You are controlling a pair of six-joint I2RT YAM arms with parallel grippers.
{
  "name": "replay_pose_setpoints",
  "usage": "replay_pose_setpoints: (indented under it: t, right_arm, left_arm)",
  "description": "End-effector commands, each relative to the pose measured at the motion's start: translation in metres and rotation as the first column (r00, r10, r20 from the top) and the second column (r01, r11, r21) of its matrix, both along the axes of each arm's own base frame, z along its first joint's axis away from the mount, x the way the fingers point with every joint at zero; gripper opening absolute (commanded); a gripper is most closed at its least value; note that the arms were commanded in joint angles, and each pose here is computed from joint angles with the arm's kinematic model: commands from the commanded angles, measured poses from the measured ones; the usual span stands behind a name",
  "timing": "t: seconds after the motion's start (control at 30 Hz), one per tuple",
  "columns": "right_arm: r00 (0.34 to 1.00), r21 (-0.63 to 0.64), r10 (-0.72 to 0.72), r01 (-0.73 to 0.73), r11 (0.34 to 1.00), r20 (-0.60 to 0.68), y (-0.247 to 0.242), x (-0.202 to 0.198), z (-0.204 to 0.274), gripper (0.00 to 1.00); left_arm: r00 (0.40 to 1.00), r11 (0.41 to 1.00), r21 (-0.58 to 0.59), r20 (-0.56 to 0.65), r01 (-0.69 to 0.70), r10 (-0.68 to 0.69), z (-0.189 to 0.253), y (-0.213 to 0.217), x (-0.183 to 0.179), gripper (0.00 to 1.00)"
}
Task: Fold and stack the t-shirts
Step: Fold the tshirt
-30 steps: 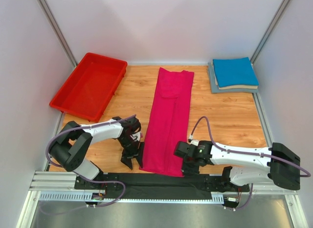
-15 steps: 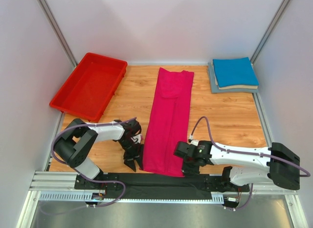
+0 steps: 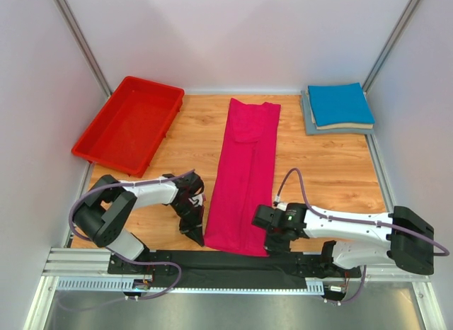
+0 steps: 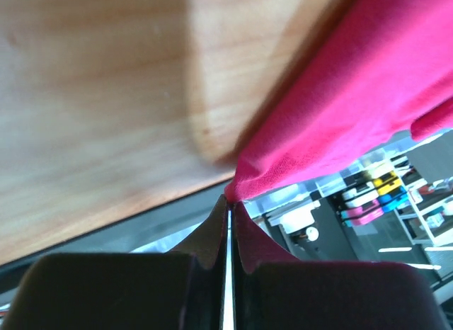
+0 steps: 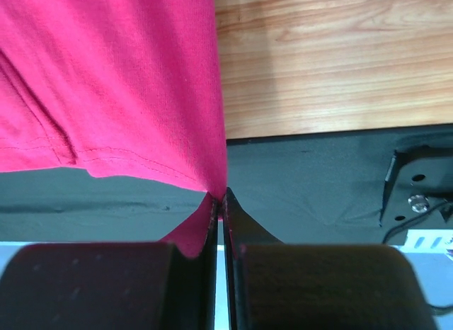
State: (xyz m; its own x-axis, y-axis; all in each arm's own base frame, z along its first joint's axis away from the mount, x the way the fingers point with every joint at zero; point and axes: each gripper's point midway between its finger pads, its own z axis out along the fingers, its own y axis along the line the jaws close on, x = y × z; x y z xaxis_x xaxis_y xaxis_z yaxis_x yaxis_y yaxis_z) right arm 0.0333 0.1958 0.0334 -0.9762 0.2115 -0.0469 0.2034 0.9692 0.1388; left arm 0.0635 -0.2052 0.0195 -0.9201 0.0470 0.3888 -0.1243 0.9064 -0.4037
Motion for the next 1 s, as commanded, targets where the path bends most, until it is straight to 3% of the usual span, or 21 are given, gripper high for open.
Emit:
replay_pose_setpoints:
  t: [0.0, 0.37, 0.6, 0.8, 0.97]
  right_arm:
    - [0.999, -0.001, 0.014, -0.014, 1.0, 0.033, 0.0, 0.004, 0.017, 0.0]
    - [0.995, -0.06, 0.084, -0.081, 0.995, 0.046, -0.008, 0.024, 0.023, 0.0]
    - [0.995, -0.075, 0.09, -0.087, 0.993, 0.038, -0.019, 0.074, 0.029, 0.0]
    - [0.993, -0.093, 0.106, -0.101, 0.99, 0.05, -0.028, 0.128, 0.041, 0.0]
    - [0.993, -0.099, 0.1, -0.094, 0.991, 0.057, -0.029, 0.178, 0.05, 0.0]
  left_arm:
    - [0.999, 0.999, -0.013, -0.011, -0.05, 0.05, 0.014, -0.006, 0.0, 0.0]
    - [0.997, 0.997, -0.003, -0.016, -0.074, 0.074, 0.037, -0.023, 0.022, 0.0]
    - [0.997, 0.995, 0.075, 0.041, -0.071, 0.068, 0.043, -0.026, 0.063, 0.0]
    - [0.993, 0.983, 0.151, 0.076, -0.105, 0.095, 0.044, -0.017, 0.123, 0.0]
    - [0.982, 0.976, 0.129, 0.105, -0.173, 0.16, 0.053, -0.018, 0.191, 0.0]
